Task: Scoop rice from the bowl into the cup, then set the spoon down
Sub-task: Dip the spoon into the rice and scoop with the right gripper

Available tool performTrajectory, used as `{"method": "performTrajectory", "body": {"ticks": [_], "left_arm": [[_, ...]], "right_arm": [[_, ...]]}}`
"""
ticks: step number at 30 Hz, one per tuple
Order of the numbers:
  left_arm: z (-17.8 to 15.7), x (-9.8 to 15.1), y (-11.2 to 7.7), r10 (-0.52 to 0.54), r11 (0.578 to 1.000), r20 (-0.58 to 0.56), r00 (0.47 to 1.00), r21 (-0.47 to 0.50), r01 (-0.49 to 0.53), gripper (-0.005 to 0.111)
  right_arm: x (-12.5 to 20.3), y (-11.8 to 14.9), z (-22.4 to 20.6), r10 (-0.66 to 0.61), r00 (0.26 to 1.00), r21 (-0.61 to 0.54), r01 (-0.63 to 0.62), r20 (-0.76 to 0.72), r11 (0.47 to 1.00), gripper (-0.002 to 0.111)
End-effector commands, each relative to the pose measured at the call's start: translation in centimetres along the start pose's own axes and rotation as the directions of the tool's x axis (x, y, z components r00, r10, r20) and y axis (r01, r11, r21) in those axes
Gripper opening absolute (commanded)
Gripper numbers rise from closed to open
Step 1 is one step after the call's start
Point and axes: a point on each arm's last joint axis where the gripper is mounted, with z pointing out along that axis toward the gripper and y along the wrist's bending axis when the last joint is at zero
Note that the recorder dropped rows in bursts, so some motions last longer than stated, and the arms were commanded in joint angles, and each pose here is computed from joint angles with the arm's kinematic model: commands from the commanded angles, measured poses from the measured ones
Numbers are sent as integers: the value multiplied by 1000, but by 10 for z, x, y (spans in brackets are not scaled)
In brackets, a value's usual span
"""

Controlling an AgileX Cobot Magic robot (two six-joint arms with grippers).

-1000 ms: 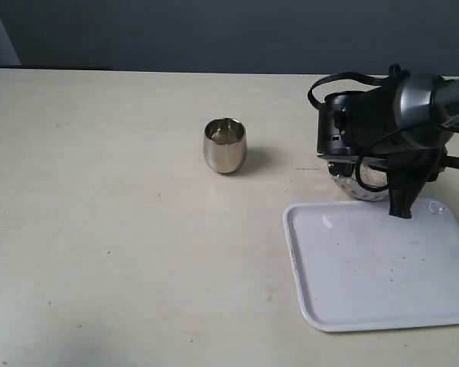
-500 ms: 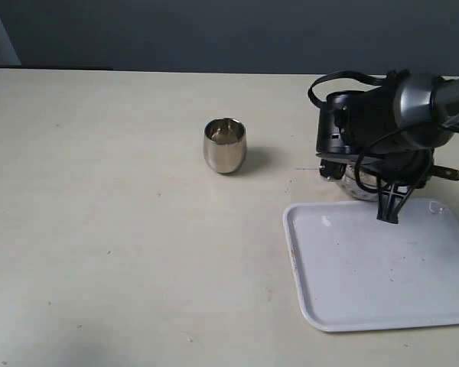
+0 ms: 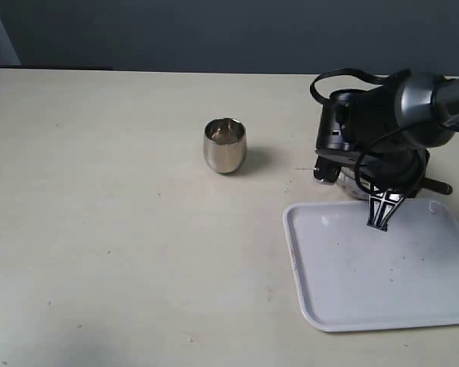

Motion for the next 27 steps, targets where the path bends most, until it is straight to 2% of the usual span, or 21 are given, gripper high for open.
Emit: {"method": "performTrajectory", "body": {"ticks": [1, 18, 21, 27], "left_arm": [[-1, -2, 0, -4, 1000, 18, 1000, 4, 4, 0], [-1, -2, 0, -6, 1000, 18, 1000, 4, 6, 0], [-1, -2, 0, -6, 1000, 18, 1000, 4, 6, 0], [-1, -2, 0, -6, 1000, 18, 1000, 4, 6, 0]], "right_arm": [[-2, 3, 0, 19, 1000, -49, -19, 15, 999, -1], [-2, 9, -1, 75, 997, -119, -72, 17, 990, -1], [-3, 8, -2, 122, 992, -117, -118, 23, 986, -1], [-1, 4, -6, 135, 990, -110, -129, 46, 985, -1]]}}
